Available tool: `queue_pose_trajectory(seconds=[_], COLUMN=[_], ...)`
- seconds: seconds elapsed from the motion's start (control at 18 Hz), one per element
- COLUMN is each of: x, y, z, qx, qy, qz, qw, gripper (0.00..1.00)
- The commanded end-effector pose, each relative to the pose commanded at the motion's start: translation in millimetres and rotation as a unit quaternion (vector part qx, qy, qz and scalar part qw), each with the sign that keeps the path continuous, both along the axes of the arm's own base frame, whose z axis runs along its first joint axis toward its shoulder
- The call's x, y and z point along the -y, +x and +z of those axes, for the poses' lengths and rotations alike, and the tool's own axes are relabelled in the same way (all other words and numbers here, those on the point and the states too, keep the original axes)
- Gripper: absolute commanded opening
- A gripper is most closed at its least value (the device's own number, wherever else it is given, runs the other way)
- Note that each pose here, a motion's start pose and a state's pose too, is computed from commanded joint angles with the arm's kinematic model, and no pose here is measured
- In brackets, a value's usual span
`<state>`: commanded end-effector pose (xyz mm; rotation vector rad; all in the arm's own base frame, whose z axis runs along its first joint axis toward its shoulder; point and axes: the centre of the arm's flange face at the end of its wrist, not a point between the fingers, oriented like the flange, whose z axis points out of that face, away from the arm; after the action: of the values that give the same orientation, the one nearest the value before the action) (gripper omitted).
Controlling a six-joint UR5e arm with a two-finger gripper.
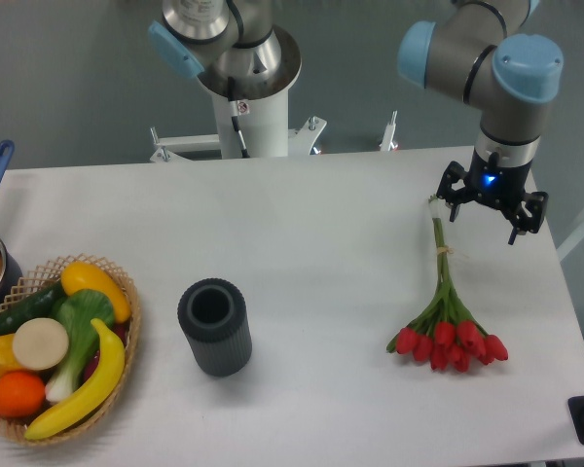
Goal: Pick up the flowers from the table
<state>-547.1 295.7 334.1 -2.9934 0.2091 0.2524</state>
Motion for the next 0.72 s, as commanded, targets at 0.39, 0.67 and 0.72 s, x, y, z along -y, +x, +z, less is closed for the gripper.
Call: queue_pose_trajectory(seconds=[0.39,0.67,0.72], x=[2,-1,-4], y=[2,8,10], z=[-3,-14,-16], qx=[0.004,0.019,0.026], qy=[-0.002,0.021,0.041], qz=[0.001,0.023,0.025], qw=[1.0000,0.9993,0.9985], gripper=[1.00,1.00,1.00])
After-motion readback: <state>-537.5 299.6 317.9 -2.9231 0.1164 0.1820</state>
